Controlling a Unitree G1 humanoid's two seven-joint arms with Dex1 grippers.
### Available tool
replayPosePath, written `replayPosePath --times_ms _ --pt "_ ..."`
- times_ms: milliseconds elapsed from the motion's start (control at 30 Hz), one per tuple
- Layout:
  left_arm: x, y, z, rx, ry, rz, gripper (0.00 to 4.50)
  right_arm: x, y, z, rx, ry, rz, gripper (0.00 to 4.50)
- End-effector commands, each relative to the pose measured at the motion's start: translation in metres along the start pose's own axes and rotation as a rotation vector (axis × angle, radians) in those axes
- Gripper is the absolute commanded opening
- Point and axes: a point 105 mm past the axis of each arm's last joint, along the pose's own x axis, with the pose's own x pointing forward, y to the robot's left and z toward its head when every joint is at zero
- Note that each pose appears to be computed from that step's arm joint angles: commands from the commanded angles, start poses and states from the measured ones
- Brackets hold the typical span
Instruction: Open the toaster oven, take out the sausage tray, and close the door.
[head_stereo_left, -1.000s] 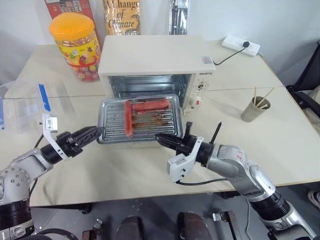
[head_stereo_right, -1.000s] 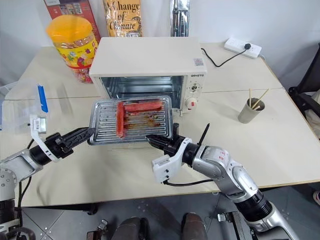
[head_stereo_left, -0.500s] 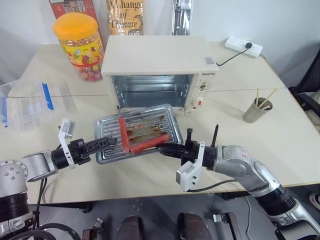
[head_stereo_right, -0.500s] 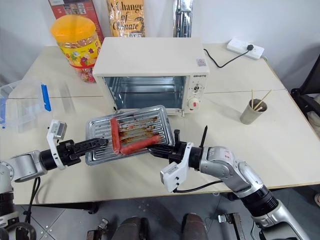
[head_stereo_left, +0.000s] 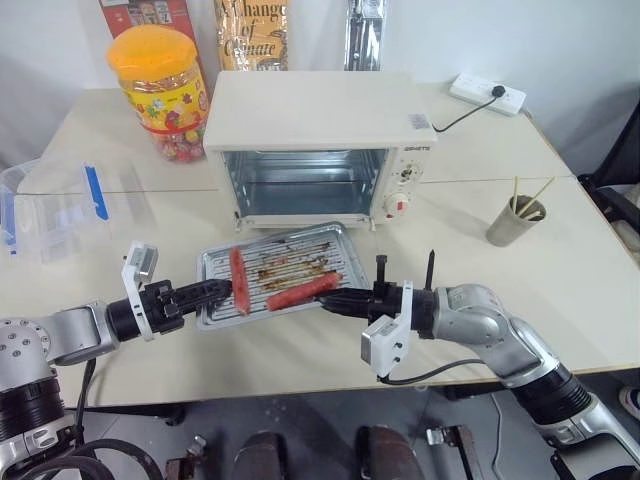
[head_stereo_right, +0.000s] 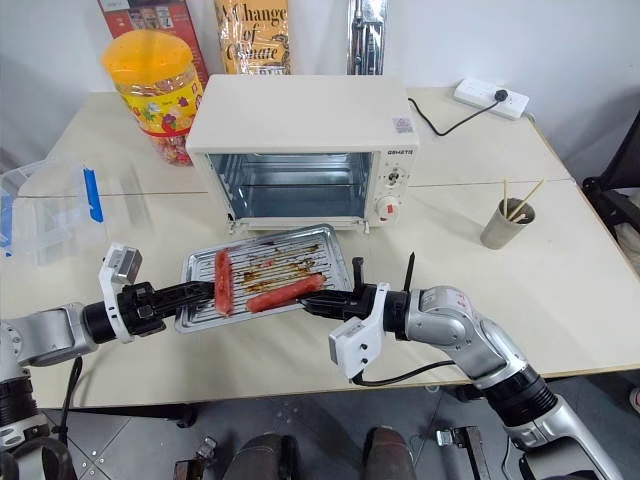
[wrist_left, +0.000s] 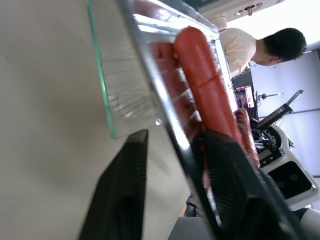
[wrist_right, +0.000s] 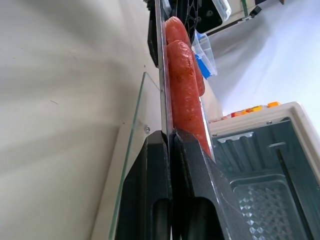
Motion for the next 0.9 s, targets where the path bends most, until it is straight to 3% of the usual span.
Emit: replayPosePath --times_ms 33,100,333,467,567,633,900 --pt "-0.002 0.004 -0.003 -0.012 -0.018 0.029 1.07 -0.005 -0.037 0.016 -0.049 -0.083 -0.14 0.0" --pt "-0.001 0.002 -0.003 -0.017 -0.032 0.011 0.68 -0.005 -0.037 0.017 -0.051 -0.089 -0.133 0.0" --pt "0.001 -0.003 -0.003 -0.027 -0.065 -0.029 0.1 -0.003 -0.036 0.017 -0.052 -0.093 -0.116 0.0" --pt "0.001 -0.003 -0.004 -0.045 -0.084 -0.035 0.0 -0.003 -0.035 0.014 -0.035 -0.08 -0.096 0.54" --pt "0.003 -0.004 -0.003 -0.066 -0.108 -0.05 0.0 -0.003 -0.036 0.014 -0.02 -0.077 -0.092 0.54" --pt "0.005 -0.005 -0.004 -0.074 -0.118 -0.053 0.0 -0.004 -0.038 0.013 -0.011 -0.076 -0.092 0.89" --pt "0.009 -0.007 -0.004 -0.111 -0.146 -0.047 0.0 -0.007 -0.043 0.011 0.018 -0.069 -0.077 0.89"
